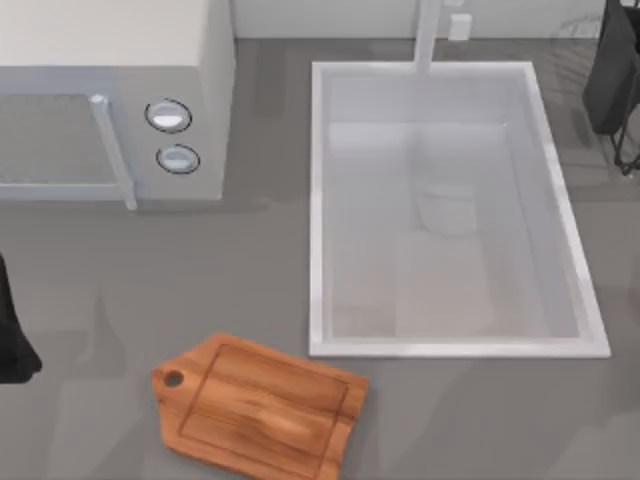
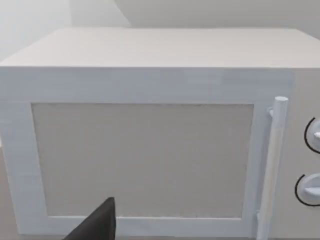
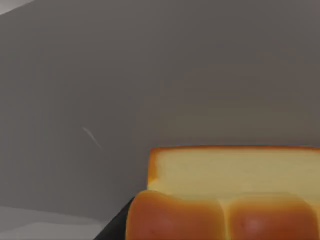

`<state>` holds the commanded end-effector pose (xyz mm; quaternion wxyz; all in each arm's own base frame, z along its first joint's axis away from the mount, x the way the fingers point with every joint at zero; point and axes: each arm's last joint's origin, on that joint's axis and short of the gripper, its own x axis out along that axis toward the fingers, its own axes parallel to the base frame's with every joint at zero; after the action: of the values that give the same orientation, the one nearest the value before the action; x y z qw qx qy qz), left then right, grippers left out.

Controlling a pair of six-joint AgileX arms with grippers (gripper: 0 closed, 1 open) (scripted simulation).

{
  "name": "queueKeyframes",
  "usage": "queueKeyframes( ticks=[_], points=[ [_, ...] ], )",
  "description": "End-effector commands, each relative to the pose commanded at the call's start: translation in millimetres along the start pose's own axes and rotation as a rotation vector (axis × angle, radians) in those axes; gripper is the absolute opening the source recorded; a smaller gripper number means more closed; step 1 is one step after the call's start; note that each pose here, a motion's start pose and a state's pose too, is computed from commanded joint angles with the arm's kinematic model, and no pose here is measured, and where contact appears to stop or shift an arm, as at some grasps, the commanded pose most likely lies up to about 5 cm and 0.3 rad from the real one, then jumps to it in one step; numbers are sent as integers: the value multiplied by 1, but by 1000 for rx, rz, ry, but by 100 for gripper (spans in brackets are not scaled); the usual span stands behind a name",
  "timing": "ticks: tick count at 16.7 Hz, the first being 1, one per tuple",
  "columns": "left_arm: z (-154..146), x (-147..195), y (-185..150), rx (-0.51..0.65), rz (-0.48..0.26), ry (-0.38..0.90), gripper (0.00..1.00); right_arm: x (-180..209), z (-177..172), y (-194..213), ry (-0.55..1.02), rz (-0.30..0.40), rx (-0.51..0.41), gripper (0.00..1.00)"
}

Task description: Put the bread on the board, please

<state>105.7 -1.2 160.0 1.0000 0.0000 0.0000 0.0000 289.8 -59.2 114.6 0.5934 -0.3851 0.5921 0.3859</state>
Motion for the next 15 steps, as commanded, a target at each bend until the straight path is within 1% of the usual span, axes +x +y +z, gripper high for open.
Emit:
queueKeyframes(
  ticks=[2, 4, 8, 11, 13, 15],
  points=[
    [0, 0, 0, 0, 0, 0, 100, -4, 0, -1, 0, 0, 2, 0],
    [0, 0, 0, 0, 0, 0, 100, -17, 0, -4, 0, 3, 3, 0],
    [0, 0, 0, 0, 0, 0, 100, -61, 1, -4, 5, 23, -3, 0],
    [0, 0, 0, 0, 0, 0, 100, -92, 0, -1, 2, 10, -2, 0],
    [0, 0, 0, 0, 0, 0, 100, -100, 0, 0, 0, 0, 0, 0],
    [0, 0, 0, 0, 0, 0, 100, -100, 0, 0, 0, 0, 0, 0]
  ],
)
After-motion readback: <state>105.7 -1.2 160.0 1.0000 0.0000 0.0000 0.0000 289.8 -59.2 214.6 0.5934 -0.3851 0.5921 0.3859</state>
